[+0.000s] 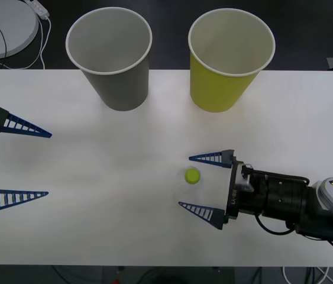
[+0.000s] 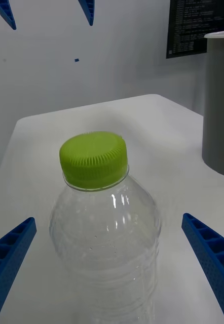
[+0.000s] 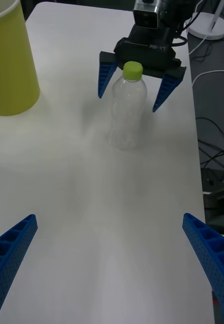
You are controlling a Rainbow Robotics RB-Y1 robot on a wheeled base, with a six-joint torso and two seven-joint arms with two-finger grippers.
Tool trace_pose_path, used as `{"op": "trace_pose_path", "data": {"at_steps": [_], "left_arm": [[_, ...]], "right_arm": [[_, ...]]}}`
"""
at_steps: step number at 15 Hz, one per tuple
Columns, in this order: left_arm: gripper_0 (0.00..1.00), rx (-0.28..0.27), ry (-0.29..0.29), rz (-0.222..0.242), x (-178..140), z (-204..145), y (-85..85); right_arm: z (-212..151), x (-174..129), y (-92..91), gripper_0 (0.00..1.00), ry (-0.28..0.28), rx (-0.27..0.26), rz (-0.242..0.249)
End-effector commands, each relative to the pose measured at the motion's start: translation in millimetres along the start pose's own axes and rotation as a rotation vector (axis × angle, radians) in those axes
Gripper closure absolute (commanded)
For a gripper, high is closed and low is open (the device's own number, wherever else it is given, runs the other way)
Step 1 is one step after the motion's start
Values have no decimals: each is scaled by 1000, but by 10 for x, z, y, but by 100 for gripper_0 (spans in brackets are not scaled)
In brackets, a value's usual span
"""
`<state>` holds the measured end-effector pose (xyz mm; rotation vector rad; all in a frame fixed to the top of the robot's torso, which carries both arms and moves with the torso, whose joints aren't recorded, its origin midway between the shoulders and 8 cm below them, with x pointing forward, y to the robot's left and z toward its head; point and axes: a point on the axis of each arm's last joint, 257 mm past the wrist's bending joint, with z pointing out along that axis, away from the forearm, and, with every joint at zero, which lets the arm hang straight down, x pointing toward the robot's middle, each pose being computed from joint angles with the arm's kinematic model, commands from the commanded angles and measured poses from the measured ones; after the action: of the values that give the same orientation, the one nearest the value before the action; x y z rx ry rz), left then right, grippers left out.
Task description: Put the can into the green bin and the plastic bottle into the gray bin
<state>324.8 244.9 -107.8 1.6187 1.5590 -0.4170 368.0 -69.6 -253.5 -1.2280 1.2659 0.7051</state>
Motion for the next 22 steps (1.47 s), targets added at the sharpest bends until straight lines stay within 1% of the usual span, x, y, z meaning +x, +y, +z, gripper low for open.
{"op": "trace_pose_path", "data": {"at_steps": [1, 10, 11, 12, 13, 22], "left_arm": [[0, 0, 0, 0, 0, 0, 0], [0, 0, 0, 0, 0, 0, 0], [0, 0, 0, 0, 0, 0, 0], [0, 0, 0, 0, 0, 0, 0], [0, 0, 0, 0, 0, 0, 0], [0, 0, 0, 0, 0, 0, 0]], "right_arm": [[54, -3, 0, 0, 2, 0, 0], [177, 10, 31, 0, 9, -2, 0], [175, 15, 32, 10, 10, 0, -2], [173, 22, 31, 78, 11, 0, 2], [174, 11, 17, 100, 10, 3, 2], [170, 19, 31, 100, 11, 0, 13]]}}
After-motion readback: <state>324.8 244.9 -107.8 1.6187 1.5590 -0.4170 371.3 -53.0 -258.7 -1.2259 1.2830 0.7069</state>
